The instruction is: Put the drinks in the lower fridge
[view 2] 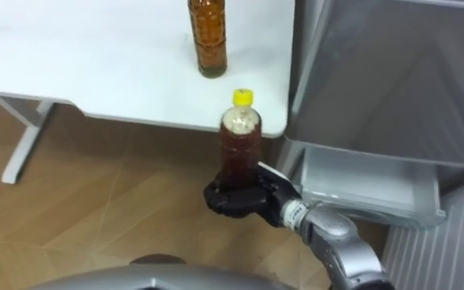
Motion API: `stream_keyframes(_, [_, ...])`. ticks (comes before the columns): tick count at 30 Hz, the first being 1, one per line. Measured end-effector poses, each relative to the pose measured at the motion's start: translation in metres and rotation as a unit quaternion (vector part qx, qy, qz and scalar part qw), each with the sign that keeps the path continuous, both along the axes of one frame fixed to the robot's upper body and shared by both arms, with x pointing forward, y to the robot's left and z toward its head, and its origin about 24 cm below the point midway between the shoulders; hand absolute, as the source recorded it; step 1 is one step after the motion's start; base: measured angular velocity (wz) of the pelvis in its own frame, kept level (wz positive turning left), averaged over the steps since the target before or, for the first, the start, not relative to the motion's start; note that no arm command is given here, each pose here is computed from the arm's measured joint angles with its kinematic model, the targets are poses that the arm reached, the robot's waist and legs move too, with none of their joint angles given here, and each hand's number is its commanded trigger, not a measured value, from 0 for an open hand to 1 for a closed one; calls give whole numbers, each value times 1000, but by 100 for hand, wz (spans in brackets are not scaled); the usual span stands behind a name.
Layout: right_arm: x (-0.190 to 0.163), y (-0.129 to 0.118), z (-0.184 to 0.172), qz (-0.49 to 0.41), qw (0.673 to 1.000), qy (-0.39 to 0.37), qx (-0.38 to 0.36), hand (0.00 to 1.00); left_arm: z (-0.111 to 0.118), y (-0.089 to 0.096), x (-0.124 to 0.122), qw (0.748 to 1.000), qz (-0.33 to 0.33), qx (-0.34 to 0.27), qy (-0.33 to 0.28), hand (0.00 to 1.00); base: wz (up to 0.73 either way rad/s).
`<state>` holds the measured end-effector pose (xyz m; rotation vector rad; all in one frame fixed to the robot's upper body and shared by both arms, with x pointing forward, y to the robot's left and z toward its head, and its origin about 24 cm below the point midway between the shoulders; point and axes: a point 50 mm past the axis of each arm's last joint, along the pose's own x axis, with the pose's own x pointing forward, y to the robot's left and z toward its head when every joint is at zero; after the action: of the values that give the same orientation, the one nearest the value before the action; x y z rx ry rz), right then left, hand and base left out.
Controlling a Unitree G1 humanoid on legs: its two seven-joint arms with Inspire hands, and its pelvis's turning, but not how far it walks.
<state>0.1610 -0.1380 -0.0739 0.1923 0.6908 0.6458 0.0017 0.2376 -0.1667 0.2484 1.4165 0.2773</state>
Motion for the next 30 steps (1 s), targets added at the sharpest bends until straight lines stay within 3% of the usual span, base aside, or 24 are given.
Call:
stream_keyframes(4, [-1,-1,-1,-2,1000,7,-2,100,-2,-6,13,994,-99,-18,32,0,0])
stream_keyframes(7, [1,-2,0,-8,1000,7,-2,100,-3,-7,13,991,-123,-24,44,0,-6])
stream_keyframes(30, [4,-16,-8,-120,992,29,-31,100,-3,-9,8,980,-184,-22,77,0,-4])
